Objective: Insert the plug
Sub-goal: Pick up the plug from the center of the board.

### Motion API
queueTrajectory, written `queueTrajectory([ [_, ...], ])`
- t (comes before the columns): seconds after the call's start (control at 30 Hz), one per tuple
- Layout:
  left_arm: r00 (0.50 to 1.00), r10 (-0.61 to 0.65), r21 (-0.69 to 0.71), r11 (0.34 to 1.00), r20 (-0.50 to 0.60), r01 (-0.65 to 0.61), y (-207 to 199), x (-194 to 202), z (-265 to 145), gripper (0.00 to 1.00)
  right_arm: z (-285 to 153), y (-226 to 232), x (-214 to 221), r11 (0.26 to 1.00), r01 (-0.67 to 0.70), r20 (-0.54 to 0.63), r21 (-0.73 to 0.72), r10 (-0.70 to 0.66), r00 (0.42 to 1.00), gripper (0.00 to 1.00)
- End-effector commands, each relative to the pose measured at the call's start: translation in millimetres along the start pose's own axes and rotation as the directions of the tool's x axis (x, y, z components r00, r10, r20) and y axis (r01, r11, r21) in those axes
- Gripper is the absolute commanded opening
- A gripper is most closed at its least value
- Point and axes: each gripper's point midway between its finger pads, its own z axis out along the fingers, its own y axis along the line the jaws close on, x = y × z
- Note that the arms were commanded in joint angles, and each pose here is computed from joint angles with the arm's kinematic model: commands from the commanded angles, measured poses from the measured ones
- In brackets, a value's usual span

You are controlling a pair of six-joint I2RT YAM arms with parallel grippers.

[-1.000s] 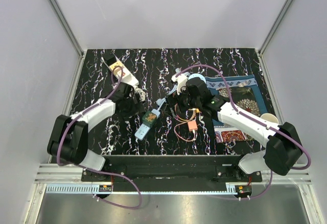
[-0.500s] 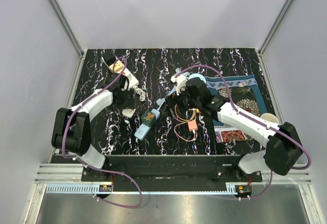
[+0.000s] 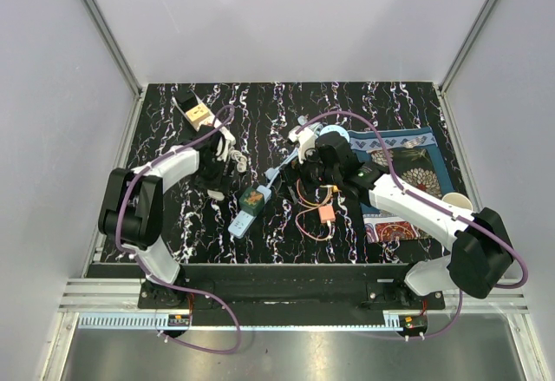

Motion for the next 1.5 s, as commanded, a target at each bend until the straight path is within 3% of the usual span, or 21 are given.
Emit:
queueTrajectory([
  [0.0, 0.998, 0.058, 0.035, 0.998, 0.007, -0.058, -7, -10, 0, 0.77, -2, 8, -12, 0.999, 0.039, 0.045, -0.033, -0.038, 0.998, 1.0],
  [0.27, 0.998, 0.066, 0.053, 0.996, -0.024, -0.065, -13, -11, 11, 0.66, -1, 9, -11, 0.998, 0.045, 0.042, -0.039, -0.044, 0.998, 1.0],
  [0.5, 0.997, 0.071, 0.031, 0.997, 0.003, -0.071, -11, -13, 1, 0.46, 6, 26, -8, 0.985, 0.144, 0.009, -0.094, -0.144, 0.99, 1.0],
  [0.53, 0.997, 0.071, 0.03, 0.997, 0.015, -0.071, -11, -15, -3, 0.39, 9, 29, -6, 0.983, 0.156, -0.002, -0.097, -0.157, 0.988, 1.0],
  [0.8, 0.992, -0.006, 0.017, 1.0, 0.129, 0.004, -13, -28, -41, 0.21, 44, 51, 10, 0.961, 0.27, -0.088, -0.054, -0.274, 0.958, 1.0],
  [0.87, 0.983, -0.044, -0.041, 0.998, 0.176, 0.051, -2, -29, -59, 0.15, 56, 50, 14, 0.959, 0.28, -0.109, -0.042, -0.283, 0.953, 1.0],
  [1.1, 0.949, -0.129, -0.156, 0.971, 0.289, 0.18, 23, -17, -108, 0.11, 95, 40, 16, 0.953, 0.304, -0.124, 0.015, -0.3, 0.946, 1.0],
  [1.4, 0.896, -0.171, -0.12, 0.964, 0.409, 0.239, 25, -4, -149, 0.11, 132, 30, 37, 0.943, 0.329, -0.181, 0.041, -0.317, 0.931, 1.0],
  [1.47, 0.895, -0.165, -0.128, 0.963, 0.416, 0.237, 27, -4, -154, 0.11, 131, 10, 37, 0.92, 0.367, -0.205, 0.139, -0.336, 0.919, 1.0],
])
